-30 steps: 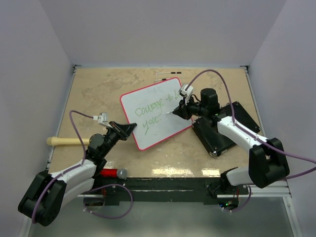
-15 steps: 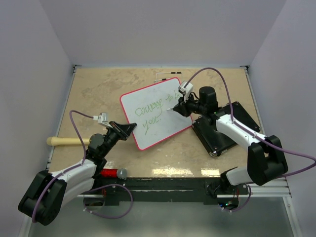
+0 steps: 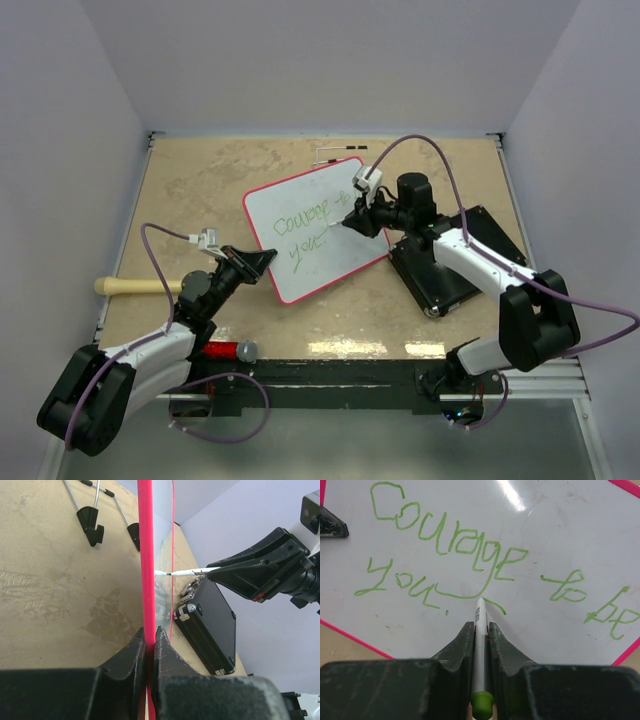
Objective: Write a sentence on the whiteboard
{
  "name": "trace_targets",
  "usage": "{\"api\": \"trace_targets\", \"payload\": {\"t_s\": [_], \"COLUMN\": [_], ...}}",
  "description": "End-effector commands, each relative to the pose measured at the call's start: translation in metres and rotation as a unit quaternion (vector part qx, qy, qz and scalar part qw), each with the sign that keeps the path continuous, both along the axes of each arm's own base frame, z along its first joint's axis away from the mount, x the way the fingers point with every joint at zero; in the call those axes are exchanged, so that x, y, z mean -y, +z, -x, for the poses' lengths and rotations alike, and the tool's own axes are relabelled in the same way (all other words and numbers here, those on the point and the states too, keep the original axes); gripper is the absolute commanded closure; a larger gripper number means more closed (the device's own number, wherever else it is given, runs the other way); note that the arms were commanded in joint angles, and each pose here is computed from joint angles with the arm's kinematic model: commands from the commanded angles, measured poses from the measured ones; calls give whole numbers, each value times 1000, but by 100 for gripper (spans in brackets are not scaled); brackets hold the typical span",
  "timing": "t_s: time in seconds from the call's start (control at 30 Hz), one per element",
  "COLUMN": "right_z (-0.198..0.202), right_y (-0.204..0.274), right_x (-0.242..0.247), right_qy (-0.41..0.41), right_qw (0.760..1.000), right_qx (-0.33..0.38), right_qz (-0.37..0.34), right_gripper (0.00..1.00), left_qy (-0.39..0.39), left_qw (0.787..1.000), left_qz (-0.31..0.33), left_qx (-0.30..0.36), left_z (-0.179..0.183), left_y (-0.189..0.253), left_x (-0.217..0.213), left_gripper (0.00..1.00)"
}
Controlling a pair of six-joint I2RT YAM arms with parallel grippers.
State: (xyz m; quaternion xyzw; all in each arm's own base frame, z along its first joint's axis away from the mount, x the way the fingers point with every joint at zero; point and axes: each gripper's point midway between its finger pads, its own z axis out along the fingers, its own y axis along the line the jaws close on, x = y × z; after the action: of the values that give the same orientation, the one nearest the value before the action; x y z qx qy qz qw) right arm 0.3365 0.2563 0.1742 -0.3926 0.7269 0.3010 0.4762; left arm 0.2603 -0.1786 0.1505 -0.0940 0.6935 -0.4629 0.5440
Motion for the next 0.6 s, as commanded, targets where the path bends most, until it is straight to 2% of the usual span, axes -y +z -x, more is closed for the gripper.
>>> {"api": "trace_targets", "payload": {"t_s": [0.0, 0.33, 0.57], "right_z": [9, 25, 21], "right_y": [6, -10, -20], "right_x": [-11, -8, 2], "right_qy": [51, 80, 59], "right_qw": [999, 996, 995], "right_qx": [7, -17, -22], "right_qz": [8, 40, 73], "right_gripper": [100, 100, 100], "left_qy": [-48, -49, -49], "left_qw": [998, 998, 998], "left_qz": [-37, -38, -40], "left_qx": [16, 17, 17], "left_z": [19, 19, 19], "left_y": [-17, -16, -17], "left_x": [8, 8, 8], "left_gripper": [100, 100, 100]}}
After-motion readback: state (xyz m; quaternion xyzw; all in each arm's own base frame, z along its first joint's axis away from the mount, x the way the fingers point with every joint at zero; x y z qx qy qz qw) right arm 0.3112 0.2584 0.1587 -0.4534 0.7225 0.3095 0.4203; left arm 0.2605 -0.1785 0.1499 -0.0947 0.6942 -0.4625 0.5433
